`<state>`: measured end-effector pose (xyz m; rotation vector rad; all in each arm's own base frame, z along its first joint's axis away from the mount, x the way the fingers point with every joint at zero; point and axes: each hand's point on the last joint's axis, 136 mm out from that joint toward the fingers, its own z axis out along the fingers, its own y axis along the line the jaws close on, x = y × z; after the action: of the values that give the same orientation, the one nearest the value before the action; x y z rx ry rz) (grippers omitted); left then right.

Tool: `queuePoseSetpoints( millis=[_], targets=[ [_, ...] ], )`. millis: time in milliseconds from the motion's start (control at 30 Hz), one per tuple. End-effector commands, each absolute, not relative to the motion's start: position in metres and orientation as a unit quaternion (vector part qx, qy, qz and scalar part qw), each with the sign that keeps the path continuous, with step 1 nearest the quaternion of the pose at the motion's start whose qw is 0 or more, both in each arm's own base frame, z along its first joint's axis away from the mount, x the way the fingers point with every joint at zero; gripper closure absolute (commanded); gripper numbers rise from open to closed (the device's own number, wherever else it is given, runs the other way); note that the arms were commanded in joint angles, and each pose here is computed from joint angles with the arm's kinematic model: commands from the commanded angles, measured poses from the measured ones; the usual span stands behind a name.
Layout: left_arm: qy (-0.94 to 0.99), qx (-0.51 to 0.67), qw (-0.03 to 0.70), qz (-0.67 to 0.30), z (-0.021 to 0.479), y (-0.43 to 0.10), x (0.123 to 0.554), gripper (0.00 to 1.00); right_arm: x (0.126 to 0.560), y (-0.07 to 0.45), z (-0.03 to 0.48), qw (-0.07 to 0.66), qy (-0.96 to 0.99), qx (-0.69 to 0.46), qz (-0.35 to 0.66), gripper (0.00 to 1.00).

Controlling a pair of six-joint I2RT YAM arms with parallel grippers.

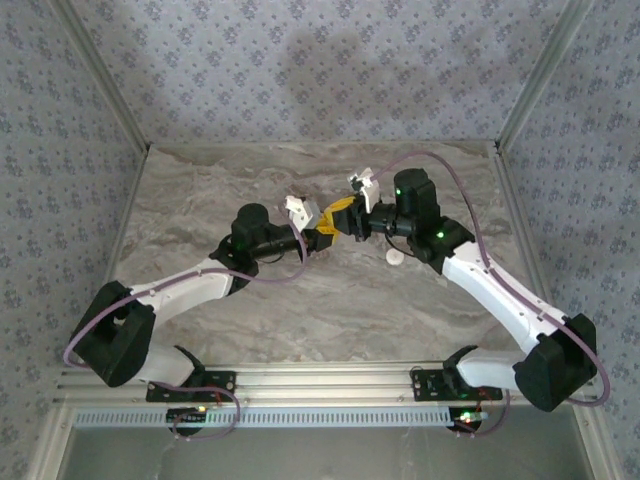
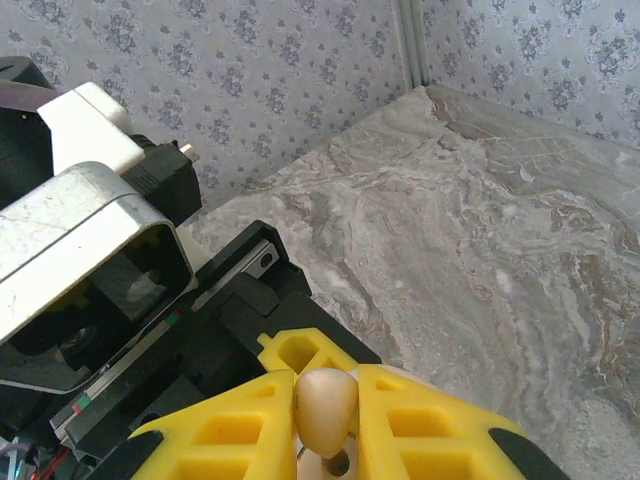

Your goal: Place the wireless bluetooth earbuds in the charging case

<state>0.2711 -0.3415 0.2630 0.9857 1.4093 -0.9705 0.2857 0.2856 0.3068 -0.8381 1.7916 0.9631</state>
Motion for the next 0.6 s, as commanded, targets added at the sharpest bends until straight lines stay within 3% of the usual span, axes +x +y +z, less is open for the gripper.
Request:
queuePoseSetpoints(
  millis=[0, 267, 567],
  targets=[
    [0.55, 0.417, 0.589, -0.421, 0.304, -0.343, 0.267, 0.81, 0.278, 0.28, 0.296, 0.44, 0.735, -0.349, 0.38, 0.8],
    [0.572, 0.413, 0.583, -0.402, 0.292, -0.341, 0.273, 0.81, 0.275, 0.278, 0.329, 0.474, 0.705, -0.34, 0.404, 0.79],
    [0.567, 0.412, 0.588, -0.404, 0.296, -0.339, 0.27, 0.81, 0.274, 0.278, 0.317, 0.457, 0.715, -0.339, 0.406, 0.79]
  ],
)
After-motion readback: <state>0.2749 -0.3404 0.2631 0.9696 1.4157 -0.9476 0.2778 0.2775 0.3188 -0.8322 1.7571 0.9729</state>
